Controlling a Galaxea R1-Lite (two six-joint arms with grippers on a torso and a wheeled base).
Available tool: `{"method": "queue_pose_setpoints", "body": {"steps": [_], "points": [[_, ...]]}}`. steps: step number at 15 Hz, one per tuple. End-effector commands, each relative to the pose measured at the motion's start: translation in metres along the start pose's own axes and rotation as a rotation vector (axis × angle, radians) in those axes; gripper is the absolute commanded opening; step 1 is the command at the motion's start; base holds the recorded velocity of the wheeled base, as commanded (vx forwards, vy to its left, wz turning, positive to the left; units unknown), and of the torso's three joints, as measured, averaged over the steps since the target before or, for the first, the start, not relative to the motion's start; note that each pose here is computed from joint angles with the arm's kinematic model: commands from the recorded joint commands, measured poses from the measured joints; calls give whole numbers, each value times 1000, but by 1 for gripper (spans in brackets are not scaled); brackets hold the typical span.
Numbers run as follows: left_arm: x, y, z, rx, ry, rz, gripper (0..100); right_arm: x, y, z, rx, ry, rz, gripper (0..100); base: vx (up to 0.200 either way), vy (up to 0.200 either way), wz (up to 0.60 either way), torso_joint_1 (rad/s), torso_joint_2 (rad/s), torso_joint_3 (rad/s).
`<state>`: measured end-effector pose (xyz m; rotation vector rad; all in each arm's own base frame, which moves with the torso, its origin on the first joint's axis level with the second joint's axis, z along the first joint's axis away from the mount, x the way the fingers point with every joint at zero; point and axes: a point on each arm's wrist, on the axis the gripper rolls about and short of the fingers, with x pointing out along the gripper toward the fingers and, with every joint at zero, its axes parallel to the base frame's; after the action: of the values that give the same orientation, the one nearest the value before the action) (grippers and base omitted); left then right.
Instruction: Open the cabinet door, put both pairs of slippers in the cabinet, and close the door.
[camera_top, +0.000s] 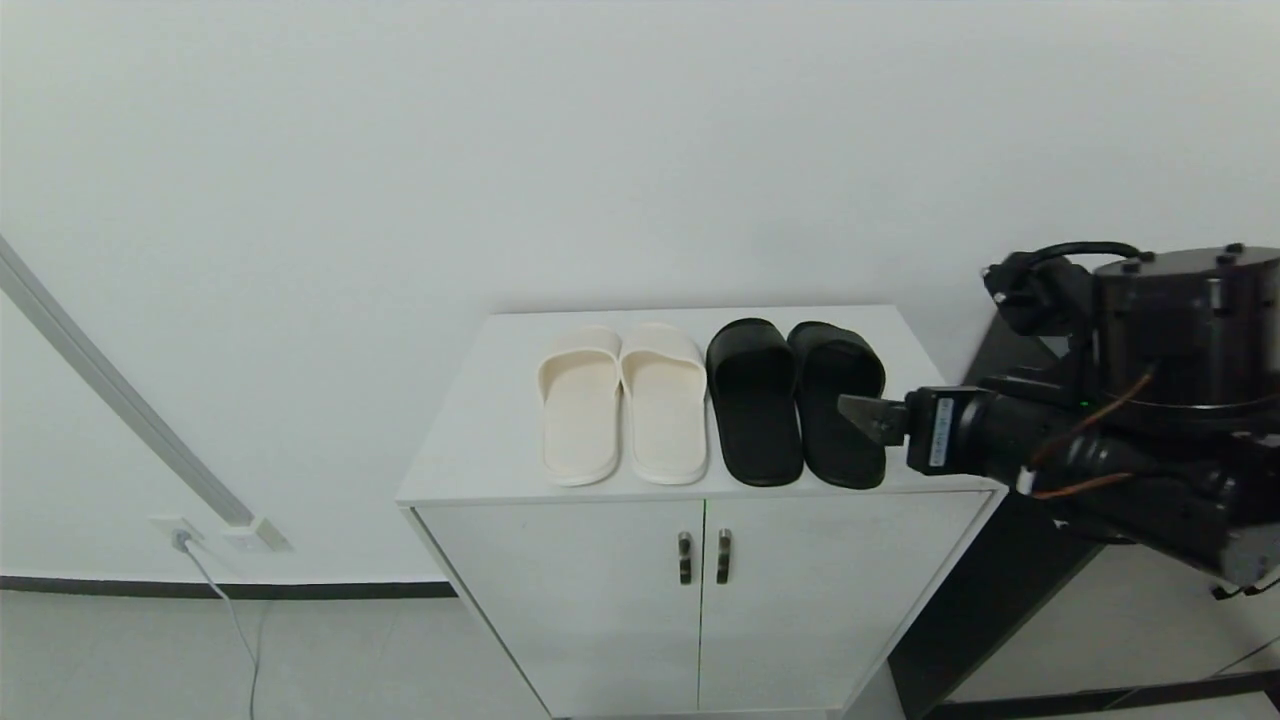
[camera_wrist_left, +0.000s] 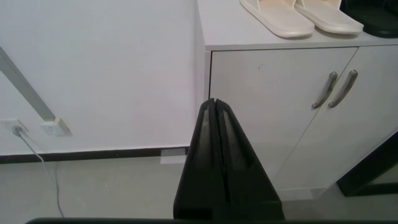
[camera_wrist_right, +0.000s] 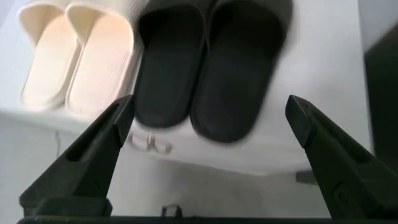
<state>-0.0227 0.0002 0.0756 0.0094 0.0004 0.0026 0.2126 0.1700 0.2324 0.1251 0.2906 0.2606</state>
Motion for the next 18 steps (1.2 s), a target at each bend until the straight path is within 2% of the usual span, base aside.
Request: {"method": "queue_pose_setpoints", "body": {"steps": [1, 5, 7, 12, 15, 18], "points": [[0, 0, 0, 0, 1, 1, 0, 52, 21, -15, -17, 16, -56, 100, 0, 0, 0, 0, 0, 0], [0, 0, 0, -2, 1, 1, 0, 98, 35, -25, -21, -49, -164, 100, 0, 0, 0, 0, 0, 0], [0, 0, 0, -2, 1, 1, 0, 120, 34, -31, -26, -73, -220, 100, 0, 0, 0, 0, 0, 0], [0, 0, 0, -2, 1, 1, 0, 165, 26, -41, -84, -210, -259, 100, 0, 0, 0, 0, 0, 0], [0, 0, 0, -2, 1, -1, 0, 186, 22, -45, -91, -215, -277, 100, 0, 0, 0, 0, 0, 0], [0, 0, 0, -5, 1, -1, 0, 202, 23, -34, -88, -260, -279, 100, 0, 0, 0, 0, 0, 0]]}}
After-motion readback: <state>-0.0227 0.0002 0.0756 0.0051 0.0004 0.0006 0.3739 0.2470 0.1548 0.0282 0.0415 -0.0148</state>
